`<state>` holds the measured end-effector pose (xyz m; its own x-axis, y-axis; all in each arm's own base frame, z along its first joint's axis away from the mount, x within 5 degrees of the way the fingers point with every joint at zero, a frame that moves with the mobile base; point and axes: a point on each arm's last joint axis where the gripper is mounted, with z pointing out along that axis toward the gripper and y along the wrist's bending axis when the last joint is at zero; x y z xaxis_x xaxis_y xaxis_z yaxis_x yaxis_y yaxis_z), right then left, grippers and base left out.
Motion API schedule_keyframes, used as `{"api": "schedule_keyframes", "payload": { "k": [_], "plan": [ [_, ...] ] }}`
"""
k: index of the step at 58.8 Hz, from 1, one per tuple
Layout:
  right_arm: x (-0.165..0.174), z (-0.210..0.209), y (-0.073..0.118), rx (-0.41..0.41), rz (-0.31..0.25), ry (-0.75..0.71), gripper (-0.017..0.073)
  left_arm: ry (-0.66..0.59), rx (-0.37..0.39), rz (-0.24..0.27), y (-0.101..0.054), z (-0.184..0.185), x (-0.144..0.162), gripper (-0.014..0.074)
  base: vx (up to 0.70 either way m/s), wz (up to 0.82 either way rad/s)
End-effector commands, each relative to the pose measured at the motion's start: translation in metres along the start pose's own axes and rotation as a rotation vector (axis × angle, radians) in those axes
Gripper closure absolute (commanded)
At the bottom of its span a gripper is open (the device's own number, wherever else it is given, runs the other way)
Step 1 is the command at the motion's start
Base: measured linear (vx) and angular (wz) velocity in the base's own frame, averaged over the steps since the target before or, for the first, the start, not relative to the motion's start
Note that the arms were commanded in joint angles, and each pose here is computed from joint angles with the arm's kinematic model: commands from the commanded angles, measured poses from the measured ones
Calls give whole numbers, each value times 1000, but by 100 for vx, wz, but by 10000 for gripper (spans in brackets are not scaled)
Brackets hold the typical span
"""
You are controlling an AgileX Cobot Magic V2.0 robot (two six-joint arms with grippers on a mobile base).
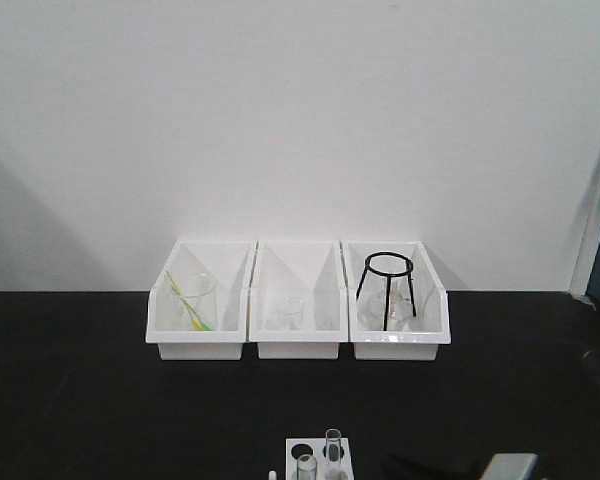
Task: Flip and reinsert test tube from rack
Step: 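Grasp the test tube with the right gripper and lift it out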
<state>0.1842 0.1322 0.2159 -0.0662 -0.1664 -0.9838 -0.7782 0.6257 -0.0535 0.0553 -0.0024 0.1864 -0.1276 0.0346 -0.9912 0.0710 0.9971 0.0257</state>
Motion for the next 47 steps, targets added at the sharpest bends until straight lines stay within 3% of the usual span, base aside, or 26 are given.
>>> {"api": "schedule_keyframes", "payload": {
  "k": [1, 34, 39, 47],
  "plan": [
    [-16, 15, -5, -32, -18, -129, 13, -91, 13, -14, -1, -1, -9, 599, 0, 0],
    [7, 84, -24, -129, 12, -120, 89, -91, 13, -14, -1, -1, -9, 599, 0, 0],
    [7, 85, -24, -130, 14, -125, 137, -91, 13, -14, -1, -1, -9, 599, 0, 0],
    [6, 85, -24, -132, 14, -131, 305, -91, 13, -14, -1, -1, -9, 599, 0, 0]
  ]
}}
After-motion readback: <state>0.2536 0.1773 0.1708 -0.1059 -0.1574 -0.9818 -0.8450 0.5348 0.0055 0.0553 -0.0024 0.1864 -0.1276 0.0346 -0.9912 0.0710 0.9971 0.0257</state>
